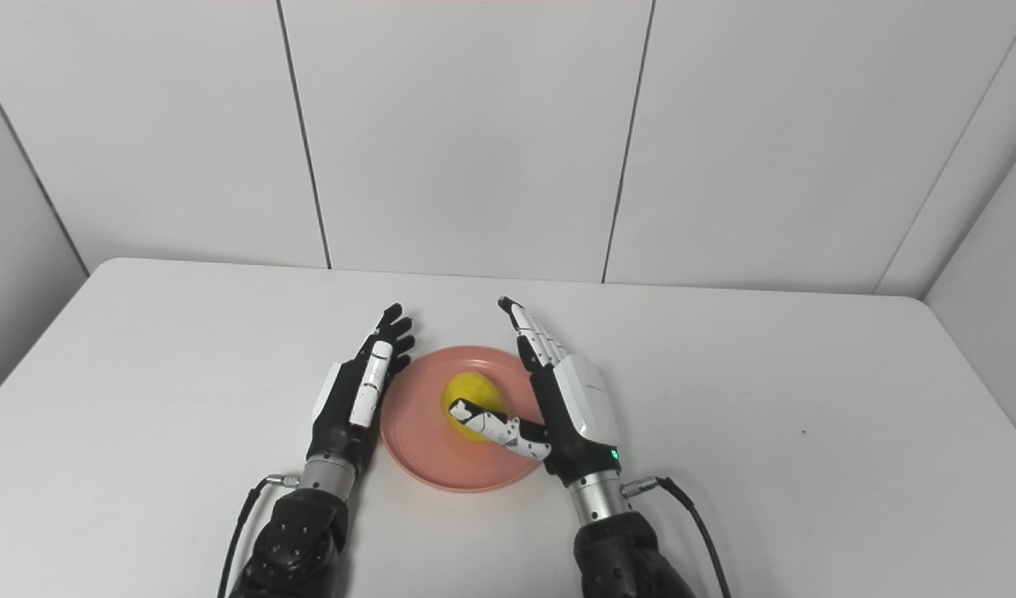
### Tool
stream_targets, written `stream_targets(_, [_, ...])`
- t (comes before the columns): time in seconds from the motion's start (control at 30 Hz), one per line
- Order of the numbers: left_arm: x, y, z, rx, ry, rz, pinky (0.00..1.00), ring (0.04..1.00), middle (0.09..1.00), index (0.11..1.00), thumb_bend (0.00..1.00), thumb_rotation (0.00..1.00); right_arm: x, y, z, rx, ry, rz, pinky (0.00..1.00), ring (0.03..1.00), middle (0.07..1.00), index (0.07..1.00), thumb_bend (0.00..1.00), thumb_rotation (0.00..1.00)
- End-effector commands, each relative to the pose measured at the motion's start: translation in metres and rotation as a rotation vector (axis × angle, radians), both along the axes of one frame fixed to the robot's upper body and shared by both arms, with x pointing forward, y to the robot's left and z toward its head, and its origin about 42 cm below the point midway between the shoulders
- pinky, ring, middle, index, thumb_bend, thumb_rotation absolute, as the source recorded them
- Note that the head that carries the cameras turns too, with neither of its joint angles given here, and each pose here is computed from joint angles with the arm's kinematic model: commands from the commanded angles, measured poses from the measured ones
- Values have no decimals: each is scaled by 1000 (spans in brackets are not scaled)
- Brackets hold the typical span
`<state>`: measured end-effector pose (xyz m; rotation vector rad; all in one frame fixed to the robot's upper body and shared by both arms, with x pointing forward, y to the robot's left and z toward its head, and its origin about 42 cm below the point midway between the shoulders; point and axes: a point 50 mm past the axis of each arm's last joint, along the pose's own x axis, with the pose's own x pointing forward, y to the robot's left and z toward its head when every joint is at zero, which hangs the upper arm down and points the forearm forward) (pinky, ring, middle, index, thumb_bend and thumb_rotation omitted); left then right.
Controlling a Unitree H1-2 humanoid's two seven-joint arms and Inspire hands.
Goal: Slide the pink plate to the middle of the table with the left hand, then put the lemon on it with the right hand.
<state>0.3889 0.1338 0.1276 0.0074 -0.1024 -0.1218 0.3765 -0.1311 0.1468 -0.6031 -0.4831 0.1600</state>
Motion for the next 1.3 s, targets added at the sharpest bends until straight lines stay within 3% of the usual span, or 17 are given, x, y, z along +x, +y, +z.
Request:
stream_targets(0.0, [4, 5, 1, 22, -22, 9, 957, 931, 954, 957, 548, 1000, 5, 0, 14, 82, -75, 27, 888, 938, 959, 966, 694, 954])
stream_targets(0.27, [5, 9, 1, 32, -27, 4, 961, 942, 971, 977, 557, 1000, 5, -8, 9, 284, 7, -8, 901, 957, 968, 966, 692, 1000])
stream_targets(0.47, [5, 10, 1, 20, -24, 6, 969, 958, 978, 984, 559, 1000, 7, -13, 6, 344, 31, -27, 917, 953, 966, 958, 611, 1000])
stream_targets(0.6, [4, 11, 2, 23, -22, 12, 975, 960, 976, 981, 551, 1000, 4, -11, 4, 459, 102, -58, 925, 965, 969, 960, 625, 1000])
stream_targets(0.83, [3, 11, 1, 15, -29, -4, 993, 962, 981, 987, 553, 1000, 4, -5, 3, 557, 176, -23, 990, 999, 999, 998, 679, 1000])
stream_targets(1.27, [0, 9, 3, 24, -27, 3, 961, 942, 962, 966, 564, 1000, 5, -6, -1, 671, 304, 15, 1000, 1000, 1000, 1000, 694, 1000])
